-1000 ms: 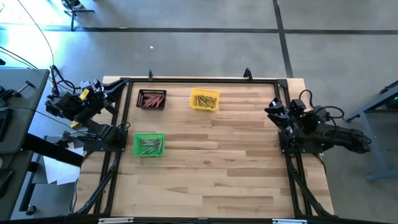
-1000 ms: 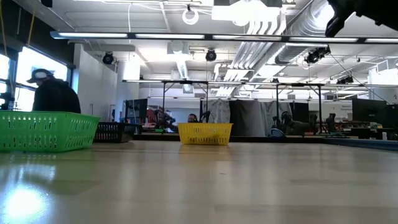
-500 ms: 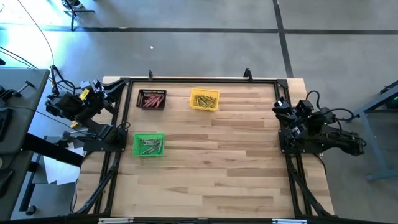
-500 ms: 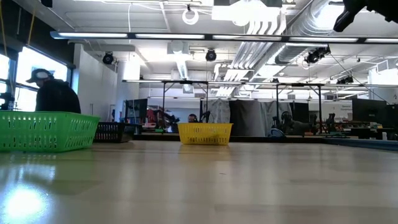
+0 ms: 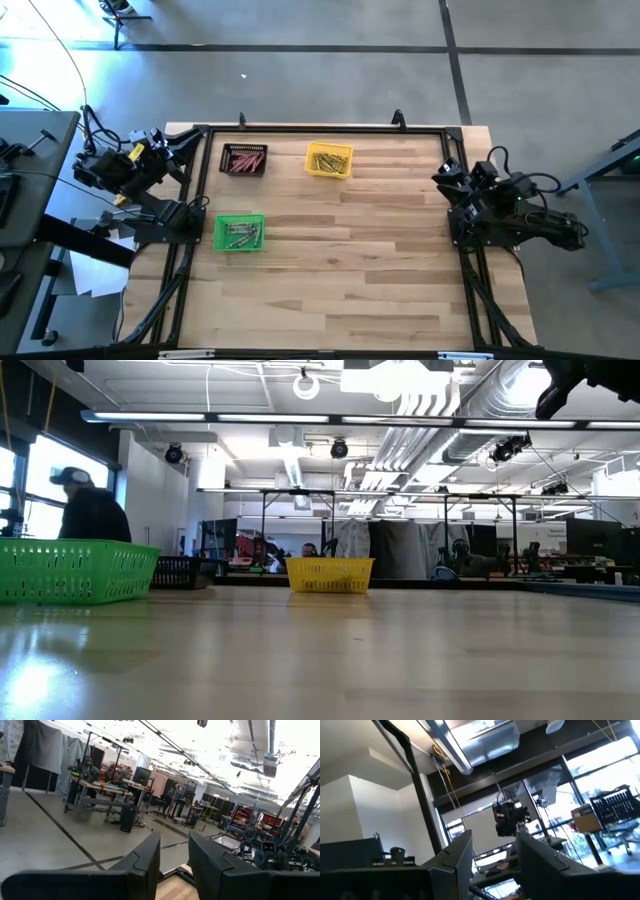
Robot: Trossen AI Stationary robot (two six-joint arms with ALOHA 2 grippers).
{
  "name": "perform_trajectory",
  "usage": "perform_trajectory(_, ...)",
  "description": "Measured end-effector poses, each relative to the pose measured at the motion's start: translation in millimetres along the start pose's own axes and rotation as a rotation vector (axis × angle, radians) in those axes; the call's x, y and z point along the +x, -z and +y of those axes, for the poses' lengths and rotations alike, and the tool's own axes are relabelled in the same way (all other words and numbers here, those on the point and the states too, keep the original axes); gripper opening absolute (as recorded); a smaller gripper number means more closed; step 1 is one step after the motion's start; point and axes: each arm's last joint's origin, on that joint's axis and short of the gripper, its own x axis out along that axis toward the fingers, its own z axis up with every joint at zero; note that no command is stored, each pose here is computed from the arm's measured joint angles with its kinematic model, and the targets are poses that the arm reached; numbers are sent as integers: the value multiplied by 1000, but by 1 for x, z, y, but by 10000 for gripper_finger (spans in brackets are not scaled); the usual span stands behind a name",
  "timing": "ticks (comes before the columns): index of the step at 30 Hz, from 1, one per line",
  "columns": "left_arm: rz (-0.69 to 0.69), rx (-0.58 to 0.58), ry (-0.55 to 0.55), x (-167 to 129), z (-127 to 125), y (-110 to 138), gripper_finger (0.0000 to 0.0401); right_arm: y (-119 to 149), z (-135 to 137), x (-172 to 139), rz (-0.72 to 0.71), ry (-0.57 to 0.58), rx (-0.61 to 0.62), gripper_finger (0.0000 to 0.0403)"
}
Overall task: Sort crayons
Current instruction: Return to Home Position
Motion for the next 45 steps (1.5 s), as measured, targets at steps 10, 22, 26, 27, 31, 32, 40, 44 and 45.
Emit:
perform_trajectory(10,32,-12,6,0,0,6,87,28,-17,-4,62,60,5,138)
perform_trajectory(22,32,-23,6,0,0,6,87,76,-40,-19,394,246,85,138)
perform_trajectory(26,33,-21,5,0,0,6,87,76,-40,-18,384,264,81,138)
perform_trajectory(27,33,-21,6,0,0,6,87,77,-40,-19,388,270,83,138)
perform_trajectory(31,33,4,6,0,0,6,87,77,-41,-19,392,273,81,138)
perform_trajectory(32,33,5,6,0,0,6,87,77,-41,-19,392,273,82,138)
perform_trajectory(40,33,-3,5,0,0,6,87,77,-41,-19,392,274,86,138)
perform_trajectory(44,33,-3,6,0,0,6,87,77,-41,-19,392,274,86,138)
perform_trajectory(45,32,-3,5,0,0,6,87,77,-41,-19,392,274,86,138)
